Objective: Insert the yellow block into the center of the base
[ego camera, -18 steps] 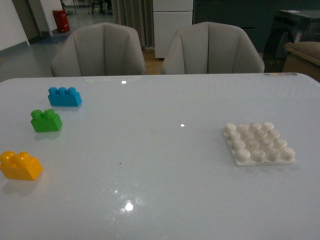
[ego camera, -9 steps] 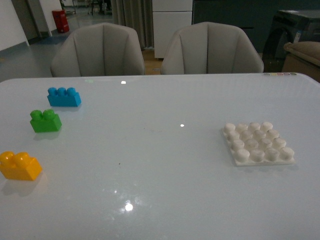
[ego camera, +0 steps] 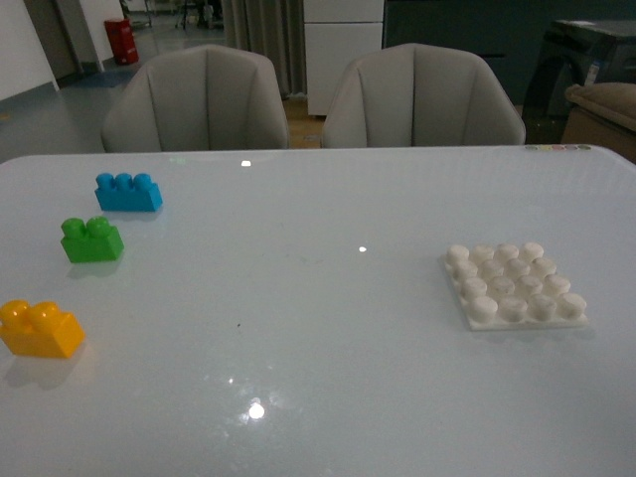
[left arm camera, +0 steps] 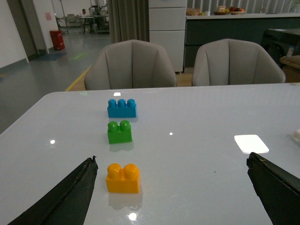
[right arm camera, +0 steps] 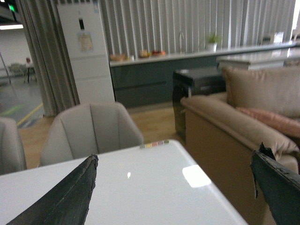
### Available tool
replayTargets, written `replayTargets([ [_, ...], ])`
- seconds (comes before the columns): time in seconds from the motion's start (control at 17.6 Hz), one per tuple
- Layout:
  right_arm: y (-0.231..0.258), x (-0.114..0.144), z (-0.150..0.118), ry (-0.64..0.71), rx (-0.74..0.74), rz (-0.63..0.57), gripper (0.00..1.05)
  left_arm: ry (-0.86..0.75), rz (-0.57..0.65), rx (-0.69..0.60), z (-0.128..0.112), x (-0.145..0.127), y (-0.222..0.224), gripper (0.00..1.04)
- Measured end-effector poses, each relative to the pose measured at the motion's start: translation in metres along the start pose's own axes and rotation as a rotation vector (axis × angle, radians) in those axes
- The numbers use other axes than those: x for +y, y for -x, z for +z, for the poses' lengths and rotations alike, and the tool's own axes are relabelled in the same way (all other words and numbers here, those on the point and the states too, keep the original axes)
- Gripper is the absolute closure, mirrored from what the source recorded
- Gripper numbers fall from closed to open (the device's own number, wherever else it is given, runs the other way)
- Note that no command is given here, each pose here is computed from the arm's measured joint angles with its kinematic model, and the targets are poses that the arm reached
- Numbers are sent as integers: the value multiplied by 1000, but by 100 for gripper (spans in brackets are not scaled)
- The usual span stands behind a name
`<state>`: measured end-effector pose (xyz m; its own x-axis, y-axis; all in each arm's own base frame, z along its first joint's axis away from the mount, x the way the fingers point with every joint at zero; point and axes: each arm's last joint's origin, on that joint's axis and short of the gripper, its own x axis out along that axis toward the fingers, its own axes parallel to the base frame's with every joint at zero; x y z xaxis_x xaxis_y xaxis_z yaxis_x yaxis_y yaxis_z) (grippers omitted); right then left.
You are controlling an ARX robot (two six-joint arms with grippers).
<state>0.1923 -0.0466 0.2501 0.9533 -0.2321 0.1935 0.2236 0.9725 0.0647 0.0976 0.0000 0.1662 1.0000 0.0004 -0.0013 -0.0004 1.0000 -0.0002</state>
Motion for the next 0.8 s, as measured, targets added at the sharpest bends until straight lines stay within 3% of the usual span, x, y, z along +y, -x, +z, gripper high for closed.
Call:
replayTargets([
  [0.06,-32,-3,-5,-18,84,2,6,0,0,0,0,0,0,7],
  [0.23,-127,-5,-64,-50,490,46,6,0,0,0,0,0,0,7],
  [0.51,-175,2,-121,-42,755,76,6,0,0,0,0,0,0,7],
  [0.8,-182,26,-181,-34,945,176,6,0,0,0,0,0,0,7],
])
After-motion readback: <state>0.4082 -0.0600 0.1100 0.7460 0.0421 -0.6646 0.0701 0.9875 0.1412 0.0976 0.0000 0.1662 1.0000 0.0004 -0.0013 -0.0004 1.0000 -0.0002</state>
